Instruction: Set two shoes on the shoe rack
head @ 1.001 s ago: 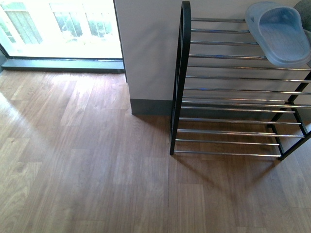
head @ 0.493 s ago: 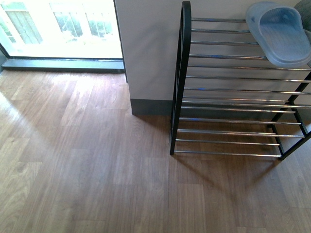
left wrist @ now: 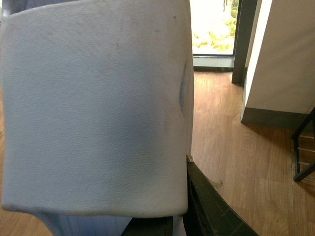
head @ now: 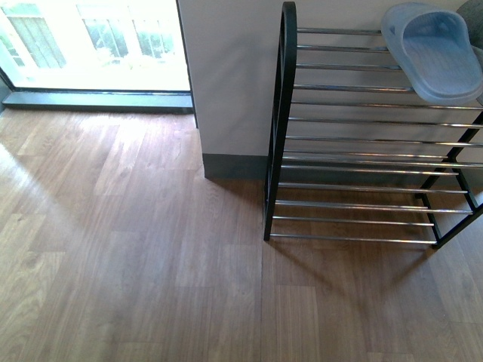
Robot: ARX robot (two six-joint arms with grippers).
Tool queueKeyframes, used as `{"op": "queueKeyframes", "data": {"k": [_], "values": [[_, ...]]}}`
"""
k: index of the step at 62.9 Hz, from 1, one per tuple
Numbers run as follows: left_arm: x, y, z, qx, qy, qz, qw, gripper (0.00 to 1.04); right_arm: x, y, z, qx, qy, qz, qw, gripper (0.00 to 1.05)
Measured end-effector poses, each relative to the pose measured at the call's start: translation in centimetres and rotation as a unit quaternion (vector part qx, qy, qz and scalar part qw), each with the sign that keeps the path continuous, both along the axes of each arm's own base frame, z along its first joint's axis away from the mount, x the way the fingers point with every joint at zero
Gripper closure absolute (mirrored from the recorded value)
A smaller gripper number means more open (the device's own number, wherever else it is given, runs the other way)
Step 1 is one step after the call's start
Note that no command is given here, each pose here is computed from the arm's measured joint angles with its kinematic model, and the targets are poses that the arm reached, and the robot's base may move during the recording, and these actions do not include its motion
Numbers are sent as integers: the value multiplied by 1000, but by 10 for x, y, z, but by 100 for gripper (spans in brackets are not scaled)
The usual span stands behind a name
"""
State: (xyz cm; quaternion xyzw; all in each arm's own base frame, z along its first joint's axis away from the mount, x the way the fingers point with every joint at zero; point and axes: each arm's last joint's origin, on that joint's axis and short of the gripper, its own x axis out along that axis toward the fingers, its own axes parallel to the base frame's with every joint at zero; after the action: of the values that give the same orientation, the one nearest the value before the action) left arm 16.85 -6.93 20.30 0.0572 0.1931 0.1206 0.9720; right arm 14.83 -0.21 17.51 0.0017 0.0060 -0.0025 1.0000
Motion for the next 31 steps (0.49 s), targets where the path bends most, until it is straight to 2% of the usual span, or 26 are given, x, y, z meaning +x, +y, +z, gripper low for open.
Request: {"op": "queueKeyframes", "data": {"k": [31], "values": [[0,0,0,0,0,0,1000,103,-21,2,-3,0,-14,1,1000,103]]}}
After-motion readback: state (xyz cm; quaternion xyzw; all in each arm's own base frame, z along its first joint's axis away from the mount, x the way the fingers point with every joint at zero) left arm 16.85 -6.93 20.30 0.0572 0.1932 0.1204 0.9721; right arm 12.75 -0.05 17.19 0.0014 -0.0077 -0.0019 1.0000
